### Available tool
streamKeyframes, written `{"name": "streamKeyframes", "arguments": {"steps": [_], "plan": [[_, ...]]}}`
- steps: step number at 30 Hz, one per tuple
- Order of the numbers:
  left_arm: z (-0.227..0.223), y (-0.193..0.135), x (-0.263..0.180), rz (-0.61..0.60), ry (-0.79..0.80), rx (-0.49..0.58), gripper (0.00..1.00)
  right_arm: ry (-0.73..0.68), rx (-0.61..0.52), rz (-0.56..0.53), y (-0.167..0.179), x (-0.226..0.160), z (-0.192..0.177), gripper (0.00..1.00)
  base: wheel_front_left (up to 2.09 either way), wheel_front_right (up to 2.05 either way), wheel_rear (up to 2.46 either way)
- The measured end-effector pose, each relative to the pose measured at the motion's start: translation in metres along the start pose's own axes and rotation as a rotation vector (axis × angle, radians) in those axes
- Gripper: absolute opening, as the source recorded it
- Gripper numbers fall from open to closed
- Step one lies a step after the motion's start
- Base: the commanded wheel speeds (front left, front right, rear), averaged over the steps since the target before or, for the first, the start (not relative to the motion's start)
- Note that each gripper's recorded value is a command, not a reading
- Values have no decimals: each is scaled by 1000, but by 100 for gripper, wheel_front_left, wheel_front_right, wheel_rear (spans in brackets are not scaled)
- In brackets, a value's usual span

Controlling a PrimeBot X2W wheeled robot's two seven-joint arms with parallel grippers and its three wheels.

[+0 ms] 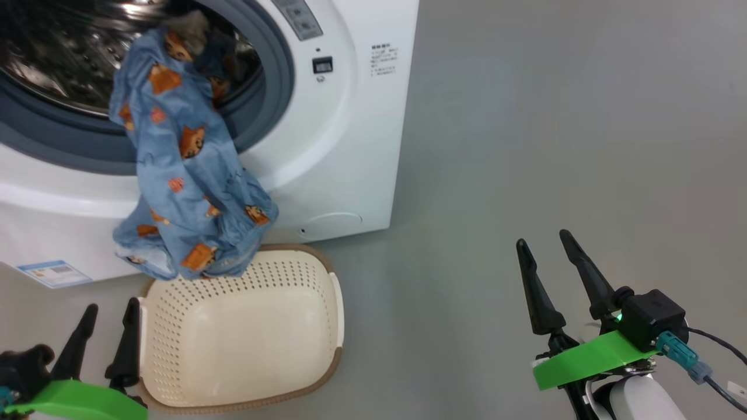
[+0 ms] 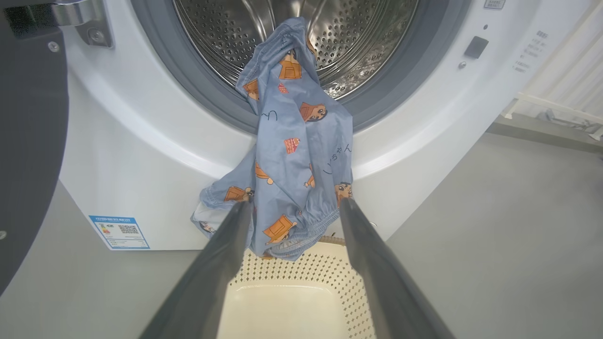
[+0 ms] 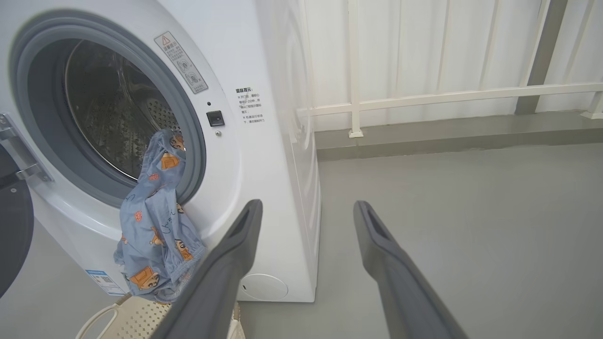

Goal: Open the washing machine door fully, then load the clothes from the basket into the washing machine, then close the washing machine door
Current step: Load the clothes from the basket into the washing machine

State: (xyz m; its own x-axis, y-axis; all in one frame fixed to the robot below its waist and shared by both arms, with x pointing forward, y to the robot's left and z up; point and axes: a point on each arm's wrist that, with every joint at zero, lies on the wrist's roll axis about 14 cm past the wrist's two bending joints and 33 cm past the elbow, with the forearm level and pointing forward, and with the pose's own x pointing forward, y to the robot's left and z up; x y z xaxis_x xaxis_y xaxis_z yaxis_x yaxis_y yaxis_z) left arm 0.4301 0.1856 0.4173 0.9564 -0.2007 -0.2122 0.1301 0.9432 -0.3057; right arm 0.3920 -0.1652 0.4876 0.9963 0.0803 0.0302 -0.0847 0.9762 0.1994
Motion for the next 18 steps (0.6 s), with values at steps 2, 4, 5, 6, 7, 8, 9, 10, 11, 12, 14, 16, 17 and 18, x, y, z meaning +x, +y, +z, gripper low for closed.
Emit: {"name": "streamKeyframes", "arguments": {"steps": [2, 4, 5, 6, 7, 8, 9, 10, 11, 12, 14, 16, 17, 18], "plan": [[-5, 0, 6, -10, 24, 3, 100, 5, 0, -6, -2, 1, -2, 100, 0, 0, 0], [-11, 2, 13, -20, 51, 16, 100, 10, 1, -12, -4, 2, -4, 100, 0, 0, 0], [-15, 3, 16, -24, 66, 19, 100, 12, 3, -14, -5, 3, -5, 100, 0, 0, 0], [-18, 4, 19, -27, 81, 18, 100, 14, 5, -15, -5, 4, -6, 100, 0, 0, 0], [-22, 6, 22, -29, 96, 14, 100, 16, 5, -16, -6, 5, -7, 100, 0, 0, 0], [-25, 8, 25, -31, 110, 17, 100, 18, 6, -17, -6, 6, -9, 100, 0, 0, 0], [-28, 10, 29, -35, 124, 23, 100, 23, 6, -18, -7, 7, -10, 100, 0, 0, 0], [-31, 12, 33, -37, 136, 27, 100, 29, 6, -19, -7, 8, -13, 100, 0, 0, 0], [-33, 14, 37, -39, 147, 30, 100, 34, 6, -21, -8, 9, -15, 100, 0, 0, 0], [-35, 17, 41, -41, 158, 34, 100, 41, 6, -24, -9, 9, -18, 100, 0, 0, 0], [-45, 23, 53, -47, 195, 42, 100, 60, 6, -32, -12, 13, -26, 100, 0, 0, 0], [-55, 26, 60, -47, 226, 34, 100, 72, 5, -36, -14, 15, -31, 100, 0, 0, 0], [-60, 27, 62, -49, 241, 31, 100, 78, 5, -39, -15, 15, -34, 100, 0, 0, 0], [-65, 28, 65, -52, 258, 33, 100, 85, 5, -41, -16, 16, -37, 100, 0, 0, 0]]}}
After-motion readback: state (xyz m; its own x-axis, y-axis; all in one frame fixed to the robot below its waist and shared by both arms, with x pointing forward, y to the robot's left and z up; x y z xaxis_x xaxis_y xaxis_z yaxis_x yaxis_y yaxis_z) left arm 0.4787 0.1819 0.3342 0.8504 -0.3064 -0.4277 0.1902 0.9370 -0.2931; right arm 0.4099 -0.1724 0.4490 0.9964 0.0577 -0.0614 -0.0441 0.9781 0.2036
